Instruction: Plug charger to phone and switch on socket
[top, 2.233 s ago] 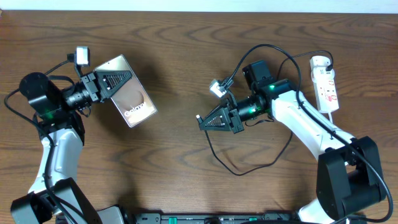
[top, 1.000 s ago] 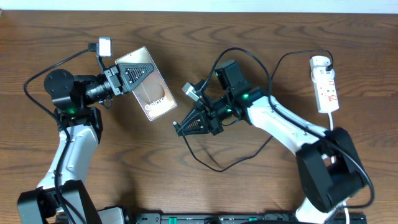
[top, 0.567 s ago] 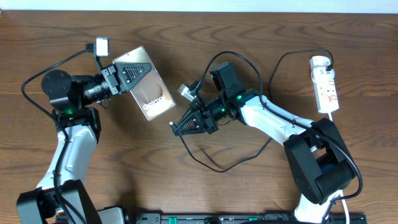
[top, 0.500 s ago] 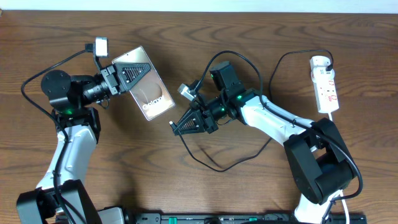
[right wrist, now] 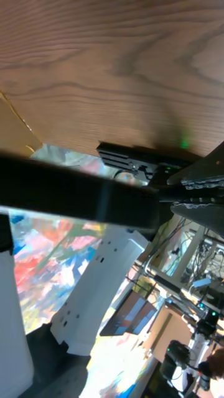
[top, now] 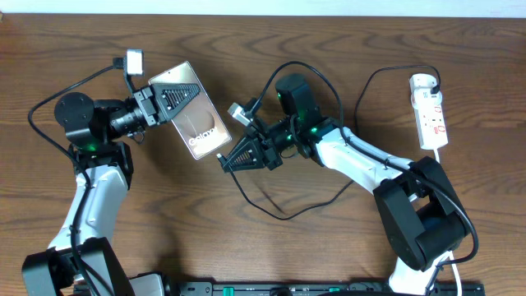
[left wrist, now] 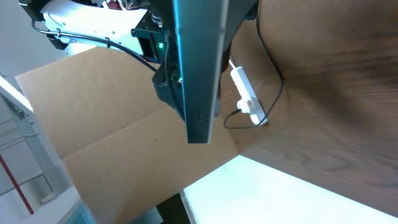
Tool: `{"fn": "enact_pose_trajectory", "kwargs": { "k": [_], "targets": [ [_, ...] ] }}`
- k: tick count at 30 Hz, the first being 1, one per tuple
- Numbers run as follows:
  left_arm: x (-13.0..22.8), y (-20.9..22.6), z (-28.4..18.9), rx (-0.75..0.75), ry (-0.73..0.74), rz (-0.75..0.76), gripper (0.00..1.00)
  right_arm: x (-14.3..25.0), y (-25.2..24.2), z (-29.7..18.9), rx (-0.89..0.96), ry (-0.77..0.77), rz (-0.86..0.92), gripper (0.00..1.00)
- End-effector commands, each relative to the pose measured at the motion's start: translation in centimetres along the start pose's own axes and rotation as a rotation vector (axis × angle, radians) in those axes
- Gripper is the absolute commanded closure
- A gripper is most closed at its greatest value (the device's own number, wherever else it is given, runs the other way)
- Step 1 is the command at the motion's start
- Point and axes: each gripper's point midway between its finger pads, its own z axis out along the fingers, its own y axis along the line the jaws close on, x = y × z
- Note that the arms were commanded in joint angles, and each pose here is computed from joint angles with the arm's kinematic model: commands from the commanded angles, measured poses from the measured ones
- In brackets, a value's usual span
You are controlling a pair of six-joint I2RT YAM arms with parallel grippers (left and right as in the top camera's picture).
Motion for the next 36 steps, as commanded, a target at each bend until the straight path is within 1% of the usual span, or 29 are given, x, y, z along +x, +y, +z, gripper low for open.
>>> {"fn": "enact_pose_trajectory", "kwargs": {
  "k": [1,15,36],
  "targets": [
    [-0.42,-0.41,-0.04,0.002,-0.008,0.044,0.93,-0.37,0.61,0.22,-0.023,0.009,0.035,0.99],
    [-0.39,-0.42,-0.02,0.002,-0.006,0.077,0.93,-0.96,0.8,0.24,-0.024,0.009,0.03,0.99],
    [-0.11,-0.62,0.69,0.011,0.001,0.076,0.93,-1.07,0.84,0.24,-0.024,0.008,0.017,0.99]
  ]
}}
